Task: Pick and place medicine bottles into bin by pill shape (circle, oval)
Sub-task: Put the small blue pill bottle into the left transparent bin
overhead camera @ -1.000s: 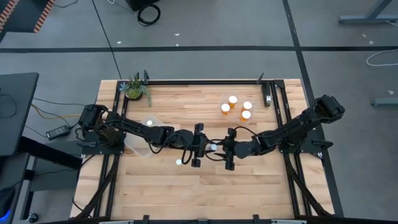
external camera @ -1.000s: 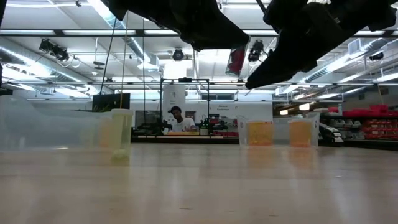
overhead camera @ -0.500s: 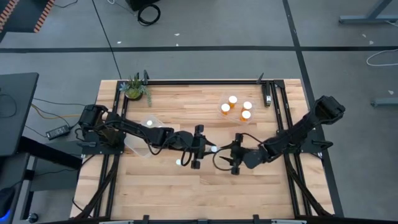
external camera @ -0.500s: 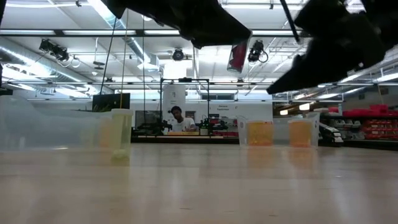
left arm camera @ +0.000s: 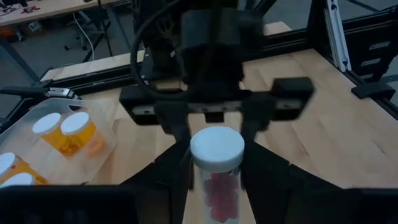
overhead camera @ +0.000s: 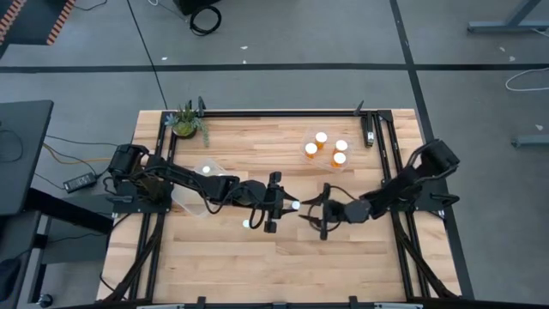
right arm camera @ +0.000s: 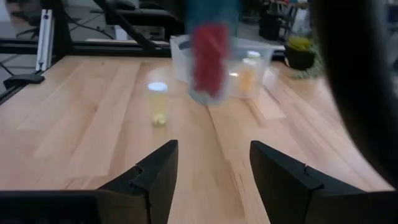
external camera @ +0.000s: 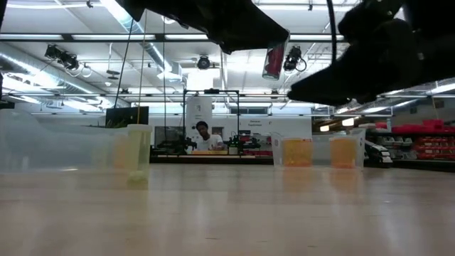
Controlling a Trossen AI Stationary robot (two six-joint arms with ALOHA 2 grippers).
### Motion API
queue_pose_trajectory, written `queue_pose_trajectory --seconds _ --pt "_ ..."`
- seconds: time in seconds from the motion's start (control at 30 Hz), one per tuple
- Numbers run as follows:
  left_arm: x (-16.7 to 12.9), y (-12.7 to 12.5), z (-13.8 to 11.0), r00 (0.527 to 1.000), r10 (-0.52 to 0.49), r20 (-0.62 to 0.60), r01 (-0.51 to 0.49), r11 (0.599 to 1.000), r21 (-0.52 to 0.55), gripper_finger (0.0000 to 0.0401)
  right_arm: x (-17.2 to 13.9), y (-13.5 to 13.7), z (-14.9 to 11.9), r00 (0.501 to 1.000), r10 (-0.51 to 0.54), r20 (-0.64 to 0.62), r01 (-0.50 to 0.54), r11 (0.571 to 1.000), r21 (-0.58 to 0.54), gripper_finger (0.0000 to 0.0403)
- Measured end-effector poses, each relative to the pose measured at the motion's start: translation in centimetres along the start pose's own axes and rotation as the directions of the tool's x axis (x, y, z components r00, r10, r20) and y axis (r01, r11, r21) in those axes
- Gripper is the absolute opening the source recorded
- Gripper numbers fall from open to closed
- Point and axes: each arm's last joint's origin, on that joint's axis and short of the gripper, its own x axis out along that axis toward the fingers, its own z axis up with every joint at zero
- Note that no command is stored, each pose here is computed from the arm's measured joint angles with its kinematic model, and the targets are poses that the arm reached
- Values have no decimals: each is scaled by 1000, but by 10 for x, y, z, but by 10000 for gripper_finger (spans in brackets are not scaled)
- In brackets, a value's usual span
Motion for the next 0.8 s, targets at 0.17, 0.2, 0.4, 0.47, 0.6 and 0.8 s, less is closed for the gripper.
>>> queue_pose_trajectory --seconds 0.17,0.2,0.4,0.47,0.6,0.8 --pt "0 0 1 1000 0 7 0 1000 0 147 11 0 11 999 26 30 -24 999 -41 207" --pt "0 0 1 1000 1 11 -1 1000 1 147 11 0 12 999 34 36 -33 999 -42 207" --pt "0 0 5 999 5 48 -6 1000 12 136 10 0 19 997 56 60 -53 998 -44 207" --pt "0 1 5 998 7 54 -7 1000 16 135 10 0 20 996 55 65 -52 998 -41 207" --pt "0 0 6 998 6 63 -7 1000 15 143 14 2 27 995 52 86 -47 998 -52 203" --pt "0 0 6 998 7 64 -8 1000 15 145 19 2 32 995 41 93 -35 997 -73 174"
